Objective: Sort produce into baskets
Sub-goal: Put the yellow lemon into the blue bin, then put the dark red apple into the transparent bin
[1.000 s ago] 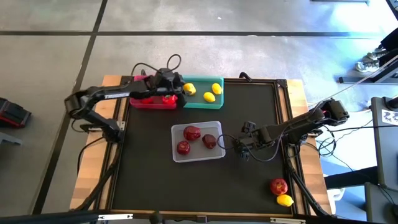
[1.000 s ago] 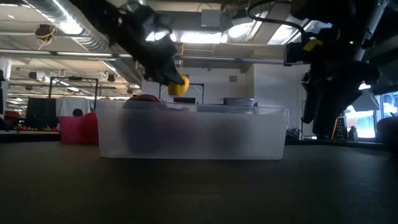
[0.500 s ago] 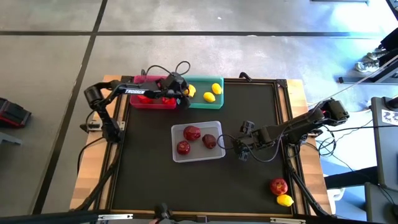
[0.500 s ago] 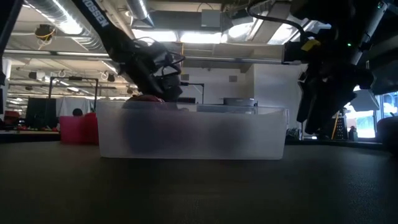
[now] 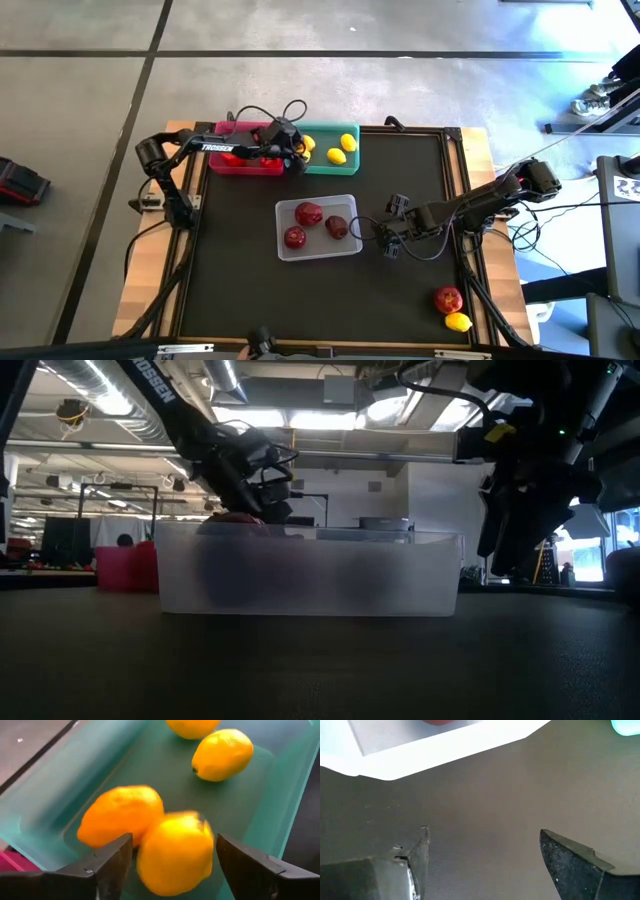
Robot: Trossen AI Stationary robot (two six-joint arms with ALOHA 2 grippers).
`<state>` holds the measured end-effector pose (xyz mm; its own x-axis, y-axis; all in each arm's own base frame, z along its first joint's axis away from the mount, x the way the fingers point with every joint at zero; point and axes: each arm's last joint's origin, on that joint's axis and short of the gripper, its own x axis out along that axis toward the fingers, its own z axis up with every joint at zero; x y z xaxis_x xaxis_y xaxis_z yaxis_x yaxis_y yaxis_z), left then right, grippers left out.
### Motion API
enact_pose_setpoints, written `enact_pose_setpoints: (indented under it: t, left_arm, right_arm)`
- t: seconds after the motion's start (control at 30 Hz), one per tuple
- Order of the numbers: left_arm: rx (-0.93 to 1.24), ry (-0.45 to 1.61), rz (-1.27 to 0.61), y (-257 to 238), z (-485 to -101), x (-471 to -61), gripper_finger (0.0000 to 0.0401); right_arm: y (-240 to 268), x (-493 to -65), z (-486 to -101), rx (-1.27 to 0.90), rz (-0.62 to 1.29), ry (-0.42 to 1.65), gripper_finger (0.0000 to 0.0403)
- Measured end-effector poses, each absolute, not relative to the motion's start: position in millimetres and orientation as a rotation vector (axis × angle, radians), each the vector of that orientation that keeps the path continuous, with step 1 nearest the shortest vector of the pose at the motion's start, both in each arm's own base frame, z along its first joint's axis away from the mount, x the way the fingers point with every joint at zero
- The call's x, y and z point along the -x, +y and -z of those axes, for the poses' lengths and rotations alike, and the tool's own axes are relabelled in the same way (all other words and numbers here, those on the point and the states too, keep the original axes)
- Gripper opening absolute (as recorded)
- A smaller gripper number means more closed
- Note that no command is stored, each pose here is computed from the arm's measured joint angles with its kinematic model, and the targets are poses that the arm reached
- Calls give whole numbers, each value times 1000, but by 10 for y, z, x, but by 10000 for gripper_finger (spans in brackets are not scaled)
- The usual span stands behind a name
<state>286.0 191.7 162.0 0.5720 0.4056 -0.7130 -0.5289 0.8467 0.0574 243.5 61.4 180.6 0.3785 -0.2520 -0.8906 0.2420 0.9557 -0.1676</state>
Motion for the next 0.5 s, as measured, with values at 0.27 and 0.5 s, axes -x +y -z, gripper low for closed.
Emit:
enact_pose_setpoints:
  t: [0.27, 0.5]
  left_arm:
    - [182, 805, -546, 1841, -1765, -2796, 305]
    - [147, 686, -507, 1569, -2238, -2741, 306]
  right_arm:
    - [615, -2437, -1806, 10, 314, 1138, 301]
    - [632, -2458, -1811, -24, 283, 1128, 301]
